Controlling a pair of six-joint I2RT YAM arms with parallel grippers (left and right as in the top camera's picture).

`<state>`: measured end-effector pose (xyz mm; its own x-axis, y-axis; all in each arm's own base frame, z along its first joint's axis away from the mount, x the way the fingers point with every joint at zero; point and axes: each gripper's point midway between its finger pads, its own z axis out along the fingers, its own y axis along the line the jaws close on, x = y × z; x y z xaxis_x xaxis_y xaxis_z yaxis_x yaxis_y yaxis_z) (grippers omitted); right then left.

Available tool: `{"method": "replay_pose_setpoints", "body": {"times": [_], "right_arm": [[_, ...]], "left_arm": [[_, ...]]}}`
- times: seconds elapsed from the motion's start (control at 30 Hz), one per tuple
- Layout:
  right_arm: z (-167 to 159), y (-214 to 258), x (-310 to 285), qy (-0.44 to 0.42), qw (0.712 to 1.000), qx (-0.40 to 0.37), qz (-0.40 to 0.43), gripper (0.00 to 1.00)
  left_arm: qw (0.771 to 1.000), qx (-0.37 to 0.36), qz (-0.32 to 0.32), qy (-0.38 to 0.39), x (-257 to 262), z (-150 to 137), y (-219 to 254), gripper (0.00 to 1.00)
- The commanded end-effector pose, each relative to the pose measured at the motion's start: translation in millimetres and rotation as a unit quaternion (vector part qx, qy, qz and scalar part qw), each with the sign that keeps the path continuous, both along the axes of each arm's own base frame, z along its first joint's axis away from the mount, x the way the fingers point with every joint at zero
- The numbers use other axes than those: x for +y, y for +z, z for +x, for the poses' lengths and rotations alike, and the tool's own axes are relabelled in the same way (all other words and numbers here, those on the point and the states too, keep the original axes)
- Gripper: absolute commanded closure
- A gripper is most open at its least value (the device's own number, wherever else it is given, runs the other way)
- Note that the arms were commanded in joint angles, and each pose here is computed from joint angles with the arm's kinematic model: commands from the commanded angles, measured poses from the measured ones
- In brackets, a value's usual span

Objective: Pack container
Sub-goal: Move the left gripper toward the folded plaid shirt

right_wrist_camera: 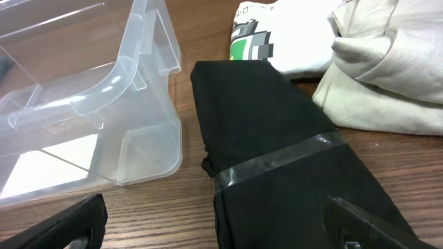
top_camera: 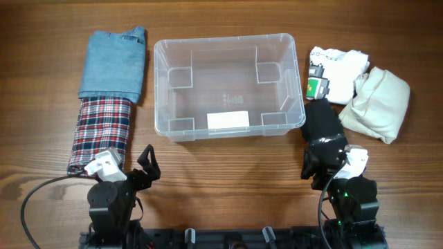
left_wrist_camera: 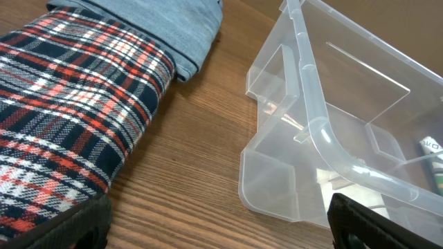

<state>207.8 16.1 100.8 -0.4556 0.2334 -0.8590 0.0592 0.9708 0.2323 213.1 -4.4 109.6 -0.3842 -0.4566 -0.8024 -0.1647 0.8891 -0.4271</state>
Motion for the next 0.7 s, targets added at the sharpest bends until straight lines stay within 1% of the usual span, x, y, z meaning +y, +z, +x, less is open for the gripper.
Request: {"method": "replay_pose_setpoints", "body": {"times": [0.0, 0.43, 0.5, 0.63, 0.67], "right_arm": [[0, 1, 0, -0.001, 1.000, -0.005, 0.005, 0.00], [0, 1, 0, -0.001, 1.000, -0.005, 0.005, 0.00], [0, 1, 0, 0.000, 1.000, -0.005, 0.004, 0.00], [0, 1, 0, 0.000, 1.000, -0.005, 0.004, 0.00], [0, 1, 0, 0.000, 1.000, -0.005, 0.004, 0.00]], "left_arm": [[1.000, -0.003, 0.000, 0.001, 0, 0, -1, 0.00], [1.000, -0.003, -0.001, 0.000, 0, 1, -1, 0.00], [0.999, -0.003, -0.015, -0.031, -12, 0, 0, 0.00], [0.998, -0.005, -0.042, -0.055, -23, -1, 2, 0.00], [0.996, -0.016, -0.050, -0.072, -29, 0, 8, 0.00]]}}
